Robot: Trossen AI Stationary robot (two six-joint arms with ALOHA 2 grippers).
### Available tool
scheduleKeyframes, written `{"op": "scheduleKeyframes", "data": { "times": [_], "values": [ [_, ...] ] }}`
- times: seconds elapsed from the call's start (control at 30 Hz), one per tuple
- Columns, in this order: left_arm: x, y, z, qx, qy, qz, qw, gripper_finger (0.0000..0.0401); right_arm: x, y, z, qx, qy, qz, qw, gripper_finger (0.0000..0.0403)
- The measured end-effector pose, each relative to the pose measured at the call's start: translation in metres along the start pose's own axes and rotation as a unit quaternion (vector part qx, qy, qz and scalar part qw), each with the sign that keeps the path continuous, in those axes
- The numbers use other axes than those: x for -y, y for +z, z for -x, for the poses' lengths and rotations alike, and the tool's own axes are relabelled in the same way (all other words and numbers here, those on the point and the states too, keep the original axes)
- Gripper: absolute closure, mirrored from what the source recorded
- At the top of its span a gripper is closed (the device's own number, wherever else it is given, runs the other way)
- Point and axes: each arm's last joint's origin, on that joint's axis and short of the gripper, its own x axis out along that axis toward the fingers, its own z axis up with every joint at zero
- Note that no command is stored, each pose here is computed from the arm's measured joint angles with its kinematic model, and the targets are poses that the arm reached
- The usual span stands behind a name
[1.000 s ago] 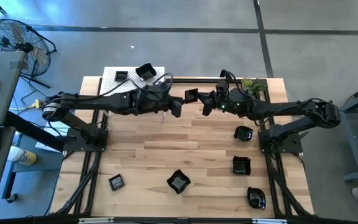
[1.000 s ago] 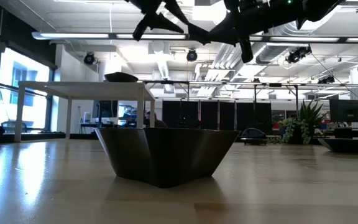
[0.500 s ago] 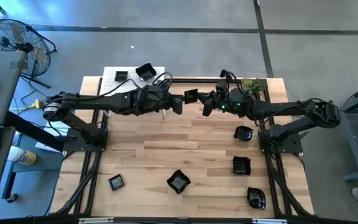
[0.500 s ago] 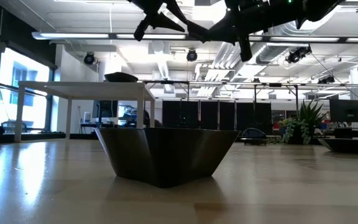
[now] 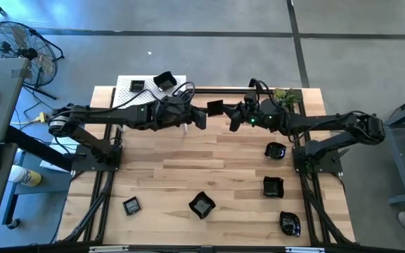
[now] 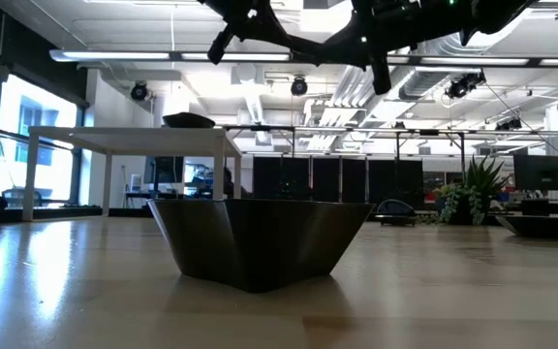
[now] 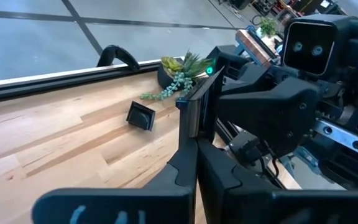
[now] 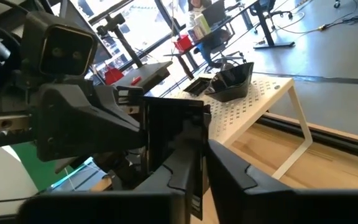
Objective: Pick & Place Mini shaped plates
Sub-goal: Stack the black square plate on top of the other black square plate on the shelf
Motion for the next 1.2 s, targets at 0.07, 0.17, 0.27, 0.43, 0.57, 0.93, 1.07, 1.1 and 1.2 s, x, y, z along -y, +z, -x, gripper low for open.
{"op": "scheduleKeyframes", "data": {
  "times": [0.07,0.17,0.27,0.43,0.57,0.93,1.07,1.1,1.2],
  "values": [
    [0.0,0.0,0.0,-0.001,0.001,0.001,1.0,0.04,0.0,0.0,0.0,-0.002,0.004,0.0,1.0,0.034],
    [-0.001,0.0,0.0,-0.002,0.003,0.001,1.0,0.04,-0.001,0.0,0.0,-0.007,0.011,0.0,1.0,0.0309],
    [-0.002,-0.001,0.0,0.0,0.011,-0.001,1.0,0.0401,-0.001,-0.001,0.0,-0.012,0.018,-0.002,1.0,0.0282],
    [-0.011,0.009,0.007,0.0,0.034,0.015,0.999,0.0401,-0.001,-0.001,0.0,-0.016,0.022,-0.001,1.0,0.0252],
    [-0.029,0.022,0.018,-0.007,0.077,0.023,0.997,0.0401,-0.001,-0.001,0.0,-0.017,0.024,0.001,1.0,0.024],
    [-0.1,0.068,0.081,-0.043,0.226,0.052,0.972,0.0401,-0.002,-0.002,0.0,-0.026,0.036,0.016,0.999,0.0253],
    [-0.128,0.083,0.106,-0.051,0.272,0.078,0.958,0.0401,-0.002,-0.002,0.0,-0.029,0.041,0.018,0.999,0.026],
    [-0.135,0.086,0.111,-0.049,0.285,0.09,0.953,0.0401,-0.002,-0.002,0.0,-0.03,0.042,0.019,0.998,0.0261],
    [-0.148,0.095,0.123,-0.017,0.306,0.13,0.943,0.0401,-0.002,-0.002,0.0,-0.031,0.045,0.023,0.998,0.0263]
  ]
}}
